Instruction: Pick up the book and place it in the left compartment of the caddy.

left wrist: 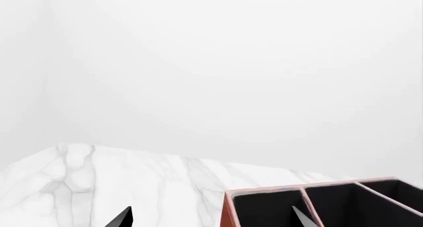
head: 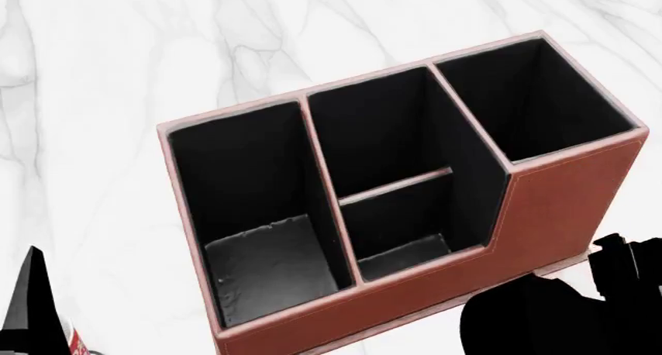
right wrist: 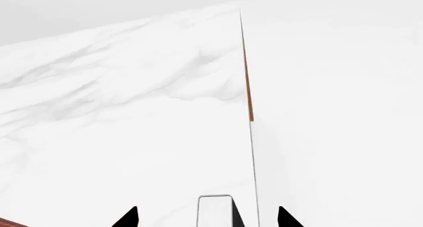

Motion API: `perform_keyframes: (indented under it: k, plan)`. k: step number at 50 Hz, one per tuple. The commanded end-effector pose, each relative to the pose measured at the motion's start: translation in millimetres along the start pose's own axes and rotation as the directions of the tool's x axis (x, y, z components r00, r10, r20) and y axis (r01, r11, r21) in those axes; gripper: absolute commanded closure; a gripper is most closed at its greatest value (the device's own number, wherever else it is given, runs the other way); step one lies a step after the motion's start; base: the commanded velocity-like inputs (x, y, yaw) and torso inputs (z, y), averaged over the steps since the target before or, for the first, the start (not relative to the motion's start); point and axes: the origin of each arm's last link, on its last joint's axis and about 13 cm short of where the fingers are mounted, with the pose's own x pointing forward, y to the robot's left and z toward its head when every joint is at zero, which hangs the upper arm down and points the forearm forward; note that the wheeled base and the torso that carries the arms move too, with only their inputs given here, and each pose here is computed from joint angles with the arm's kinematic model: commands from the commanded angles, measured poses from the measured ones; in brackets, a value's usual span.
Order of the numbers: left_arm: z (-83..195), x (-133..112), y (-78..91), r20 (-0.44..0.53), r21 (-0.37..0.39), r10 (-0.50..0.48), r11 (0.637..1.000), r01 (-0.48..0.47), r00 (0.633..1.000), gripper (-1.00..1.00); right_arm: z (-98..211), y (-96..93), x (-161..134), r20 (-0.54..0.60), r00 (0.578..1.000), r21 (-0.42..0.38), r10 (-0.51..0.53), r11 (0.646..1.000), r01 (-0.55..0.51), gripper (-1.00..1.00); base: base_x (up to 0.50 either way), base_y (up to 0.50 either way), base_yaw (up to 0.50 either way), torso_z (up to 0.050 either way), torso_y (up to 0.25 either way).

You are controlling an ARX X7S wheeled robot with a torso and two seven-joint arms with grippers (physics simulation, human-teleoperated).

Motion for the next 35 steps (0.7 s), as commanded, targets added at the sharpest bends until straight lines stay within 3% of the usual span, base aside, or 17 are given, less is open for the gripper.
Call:
perform_keyframes:
  k: [1,35]
  plan:
    - [1.1,0.0,0.5,0.002,-0.004,-0.001,1.0,0.001,1.0,-1.0,-10.1,0.2,6.0,-0.023,0.999,-0.04,-0.029,0.999,0.028,-1.0,0.0,0.0,0.0,0.0,0.0]
    - [0.4,0.8,1.2,0.003,-0.007,-0.003,1.0,0.003,1.0,-1.0,-44.0,-3.5,8.6,-0.121,0.992,-0.103,-0.039,0.994,0.026,-1.0,0.0,0.0,0.0,0.0,0.0]
